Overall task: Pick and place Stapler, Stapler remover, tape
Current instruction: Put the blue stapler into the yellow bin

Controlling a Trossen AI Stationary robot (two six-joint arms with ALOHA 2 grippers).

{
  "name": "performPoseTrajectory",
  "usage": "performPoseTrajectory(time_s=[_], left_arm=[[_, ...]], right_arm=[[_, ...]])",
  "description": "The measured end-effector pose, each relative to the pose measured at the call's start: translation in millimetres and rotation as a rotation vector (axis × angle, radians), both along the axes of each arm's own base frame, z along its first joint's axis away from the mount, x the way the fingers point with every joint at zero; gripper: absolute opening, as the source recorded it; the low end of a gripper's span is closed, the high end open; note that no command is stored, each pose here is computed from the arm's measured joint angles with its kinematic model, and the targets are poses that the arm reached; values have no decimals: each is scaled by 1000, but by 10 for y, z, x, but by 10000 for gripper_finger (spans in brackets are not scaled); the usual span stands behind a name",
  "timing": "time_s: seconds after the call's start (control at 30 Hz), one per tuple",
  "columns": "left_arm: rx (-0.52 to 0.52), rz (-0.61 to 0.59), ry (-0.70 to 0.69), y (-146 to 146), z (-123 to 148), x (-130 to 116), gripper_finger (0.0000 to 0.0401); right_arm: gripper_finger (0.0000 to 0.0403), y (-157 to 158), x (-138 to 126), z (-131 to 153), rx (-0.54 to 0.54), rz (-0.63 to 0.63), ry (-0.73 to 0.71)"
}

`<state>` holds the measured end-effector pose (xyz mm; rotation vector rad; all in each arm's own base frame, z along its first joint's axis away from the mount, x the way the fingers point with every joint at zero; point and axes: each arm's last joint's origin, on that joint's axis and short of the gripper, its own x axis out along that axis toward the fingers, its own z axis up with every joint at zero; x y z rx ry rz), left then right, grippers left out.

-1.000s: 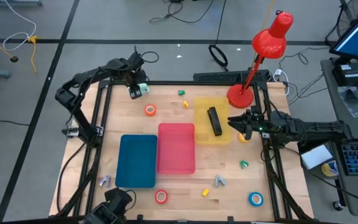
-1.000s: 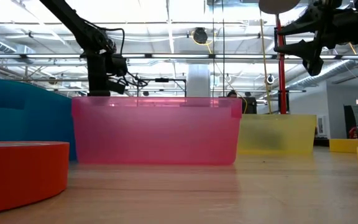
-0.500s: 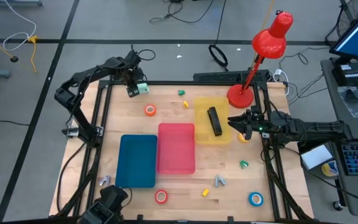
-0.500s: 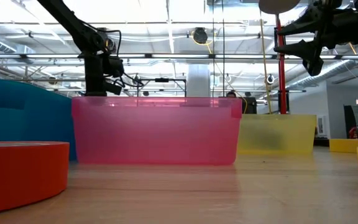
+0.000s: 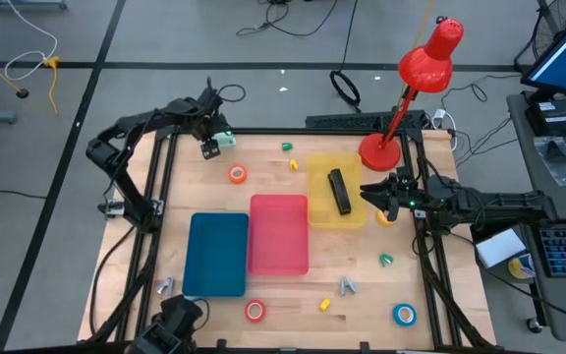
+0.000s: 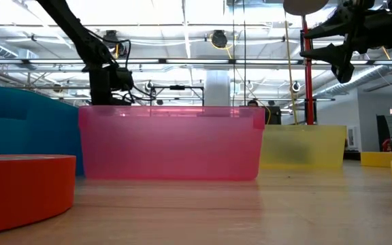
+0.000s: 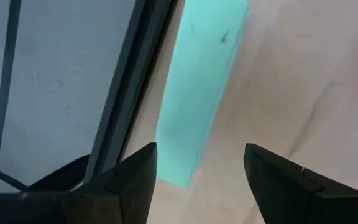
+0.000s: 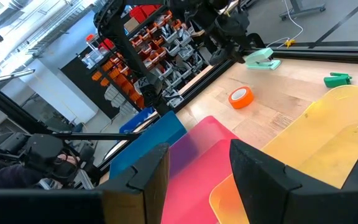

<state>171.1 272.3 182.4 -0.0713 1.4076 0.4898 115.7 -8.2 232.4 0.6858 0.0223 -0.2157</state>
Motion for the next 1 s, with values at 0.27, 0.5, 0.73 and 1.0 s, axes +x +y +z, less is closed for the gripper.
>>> performPoseTrajectory(time_s=[0.27,0.5,0.73,1.0], left_arm=[[25,16,3,-7,-64,-11,241],[-32,3,26,-32,-153,17,241],[-110,15,103,-89,-351,46,239],[-94,4,85,-83,-348,104,149]], right_arm=[[161,0,0,0,0,0,0],[161,1,0,0,1,3,0],[160,1,0,0,26,2,-5],[161,1,0,-1,25,2,-2]])
